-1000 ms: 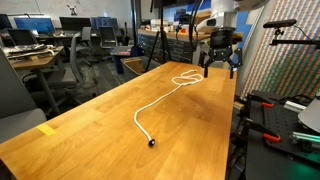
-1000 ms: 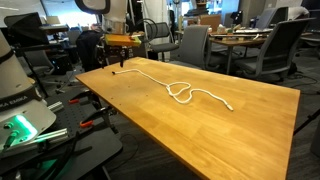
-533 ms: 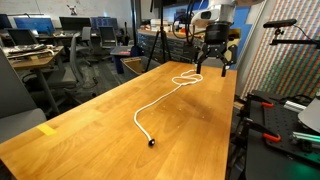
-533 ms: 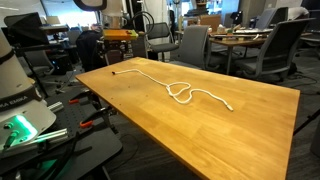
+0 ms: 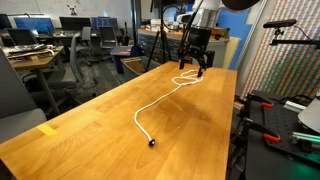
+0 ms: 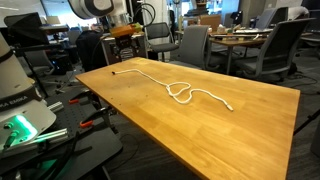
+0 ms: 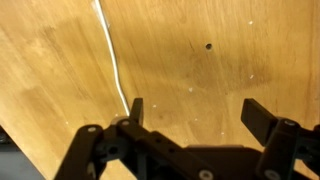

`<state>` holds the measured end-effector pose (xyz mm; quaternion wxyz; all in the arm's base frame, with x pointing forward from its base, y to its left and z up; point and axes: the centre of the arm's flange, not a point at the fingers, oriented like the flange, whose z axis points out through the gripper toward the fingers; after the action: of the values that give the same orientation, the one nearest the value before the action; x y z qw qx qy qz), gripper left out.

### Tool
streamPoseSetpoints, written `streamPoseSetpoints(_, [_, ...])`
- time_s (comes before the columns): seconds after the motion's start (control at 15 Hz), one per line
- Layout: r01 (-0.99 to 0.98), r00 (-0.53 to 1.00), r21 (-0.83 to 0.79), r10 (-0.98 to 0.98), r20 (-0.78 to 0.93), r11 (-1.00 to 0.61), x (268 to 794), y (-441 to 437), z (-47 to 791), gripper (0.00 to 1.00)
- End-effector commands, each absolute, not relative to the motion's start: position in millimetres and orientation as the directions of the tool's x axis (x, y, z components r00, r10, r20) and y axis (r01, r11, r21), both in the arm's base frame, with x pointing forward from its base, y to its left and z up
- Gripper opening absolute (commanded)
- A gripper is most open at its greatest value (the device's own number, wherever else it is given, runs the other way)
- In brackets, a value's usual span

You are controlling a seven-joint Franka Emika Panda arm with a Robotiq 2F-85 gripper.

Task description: Tie a knot using the white rope on the table

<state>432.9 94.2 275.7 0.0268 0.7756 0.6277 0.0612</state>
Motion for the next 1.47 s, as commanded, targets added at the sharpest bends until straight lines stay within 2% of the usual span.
streamPoseSetpoints(0.0, [0.971,0.203,0.115,0.977,0.06,-0.209,431.7,94.7,274.1,1.0])
streamPoseSetpoints(0.27, [0.96,0.247,0.114,0.965,0.089,-0.256,455.6,93.9,260.0,1.0])
streamPoseSetpoints(0.67, [0.914,0.347,0.197,0.935,0.075,-0.355,532.1,69.2,241.8,1.0])
streamPoseSetpoints(1.0, [0.894,0.414,0.183,0.91,0.005,-0.408,557.6,29.3,202.4,1.0])
streamPoseSetpoints(1.4, [0.865,0.484,0.134,0.874,0.04,-0.484,573.2,-13.9,164.0,1.0])
